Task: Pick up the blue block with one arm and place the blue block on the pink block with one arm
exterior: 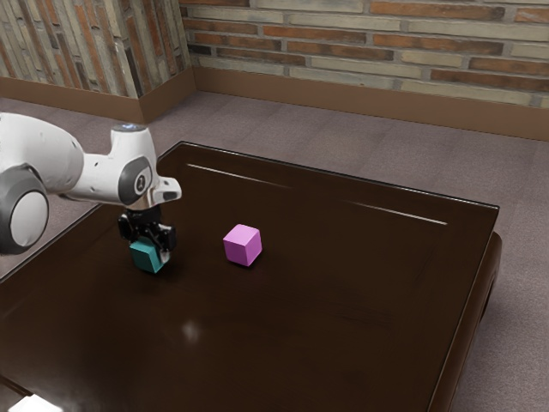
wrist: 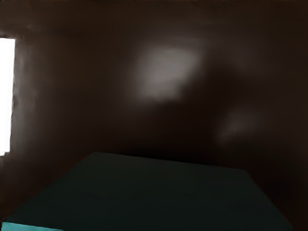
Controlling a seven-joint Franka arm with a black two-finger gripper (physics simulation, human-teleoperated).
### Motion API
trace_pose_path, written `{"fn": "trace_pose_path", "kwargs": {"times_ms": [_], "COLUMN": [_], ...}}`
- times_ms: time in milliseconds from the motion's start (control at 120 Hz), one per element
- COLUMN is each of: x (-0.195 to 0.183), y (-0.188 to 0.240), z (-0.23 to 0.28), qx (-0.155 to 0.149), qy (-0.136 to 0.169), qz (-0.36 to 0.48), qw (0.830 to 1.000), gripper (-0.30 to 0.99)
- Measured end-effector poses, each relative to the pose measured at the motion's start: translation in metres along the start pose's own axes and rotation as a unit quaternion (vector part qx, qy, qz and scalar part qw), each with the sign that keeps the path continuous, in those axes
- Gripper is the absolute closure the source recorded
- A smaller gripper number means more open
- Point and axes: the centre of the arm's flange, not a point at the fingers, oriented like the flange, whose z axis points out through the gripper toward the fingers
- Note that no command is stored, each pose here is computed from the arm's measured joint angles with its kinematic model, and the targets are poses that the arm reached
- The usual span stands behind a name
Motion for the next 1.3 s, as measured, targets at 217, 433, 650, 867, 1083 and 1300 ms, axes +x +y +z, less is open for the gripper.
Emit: {"fn": "trace_pose_path", "kwargs": {"times_ms": [217,433,650,867,1083,1300], "x": [0.010,0.012,0.061,0.092,0.089,0.078], "y": [0.002,-0.001,0.008,0.074,0.151,0.153], "z": [0.006,-0.041,-0.123,-0.130,-0.133,-0.149], "qx": [0.000,0.001,-0.013,-0.053,-0.064,-0.062], "qy": [0.006,0.034,0.104,0.123,0.114,0.070], "qz": [0.003,0.008,0.011,0.044,0.077,0.069], "qw": [1.000,0.999,0.994,0.990,0.988,0.993], "gripper": [0.16,0.30,0.31,0.32,0.32,0.31]}}
